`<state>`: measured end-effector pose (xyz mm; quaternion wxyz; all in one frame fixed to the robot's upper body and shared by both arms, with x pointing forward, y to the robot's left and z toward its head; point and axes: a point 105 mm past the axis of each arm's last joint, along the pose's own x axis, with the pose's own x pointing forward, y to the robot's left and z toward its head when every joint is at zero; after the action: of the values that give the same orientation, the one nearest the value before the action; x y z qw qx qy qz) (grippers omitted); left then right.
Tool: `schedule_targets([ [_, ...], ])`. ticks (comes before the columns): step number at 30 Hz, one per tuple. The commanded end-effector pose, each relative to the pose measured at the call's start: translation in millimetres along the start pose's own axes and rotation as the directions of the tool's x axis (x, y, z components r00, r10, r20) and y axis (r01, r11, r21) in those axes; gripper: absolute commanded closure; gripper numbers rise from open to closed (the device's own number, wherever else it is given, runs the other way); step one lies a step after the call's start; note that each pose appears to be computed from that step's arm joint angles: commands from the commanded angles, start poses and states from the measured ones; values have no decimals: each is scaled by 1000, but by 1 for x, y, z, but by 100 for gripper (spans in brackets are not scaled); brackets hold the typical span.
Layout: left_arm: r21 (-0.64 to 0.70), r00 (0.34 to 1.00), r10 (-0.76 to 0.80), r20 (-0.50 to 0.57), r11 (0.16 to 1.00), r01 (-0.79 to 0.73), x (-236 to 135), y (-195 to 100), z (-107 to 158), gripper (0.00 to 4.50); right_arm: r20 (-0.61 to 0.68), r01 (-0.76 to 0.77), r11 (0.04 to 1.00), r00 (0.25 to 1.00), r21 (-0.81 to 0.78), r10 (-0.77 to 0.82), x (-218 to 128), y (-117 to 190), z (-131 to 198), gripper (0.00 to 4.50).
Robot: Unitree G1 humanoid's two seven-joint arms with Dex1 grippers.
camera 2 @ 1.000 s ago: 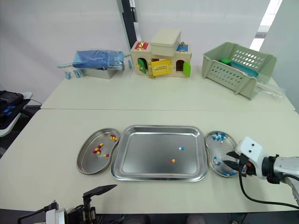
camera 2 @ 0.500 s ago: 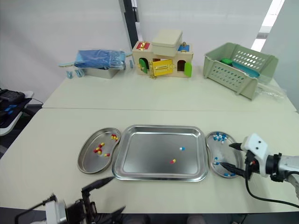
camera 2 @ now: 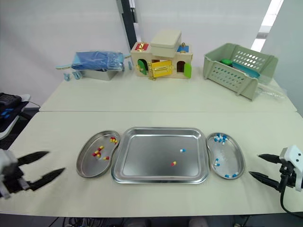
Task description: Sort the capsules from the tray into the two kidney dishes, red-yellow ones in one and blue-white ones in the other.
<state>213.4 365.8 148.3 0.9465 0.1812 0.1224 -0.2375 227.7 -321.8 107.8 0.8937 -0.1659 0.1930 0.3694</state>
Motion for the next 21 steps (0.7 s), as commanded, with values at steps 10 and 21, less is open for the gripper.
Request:
schedule_targets([
  [10,59,998,46,-53,997,-43,-7,31,-1,0,36,38,998,999,-52,-36,-4,-8,5,3],
  [21,124,988,-152,-10,981,152,24,-2,22,0,141,-25,998,989,-56,32,2,27,21,3],
])
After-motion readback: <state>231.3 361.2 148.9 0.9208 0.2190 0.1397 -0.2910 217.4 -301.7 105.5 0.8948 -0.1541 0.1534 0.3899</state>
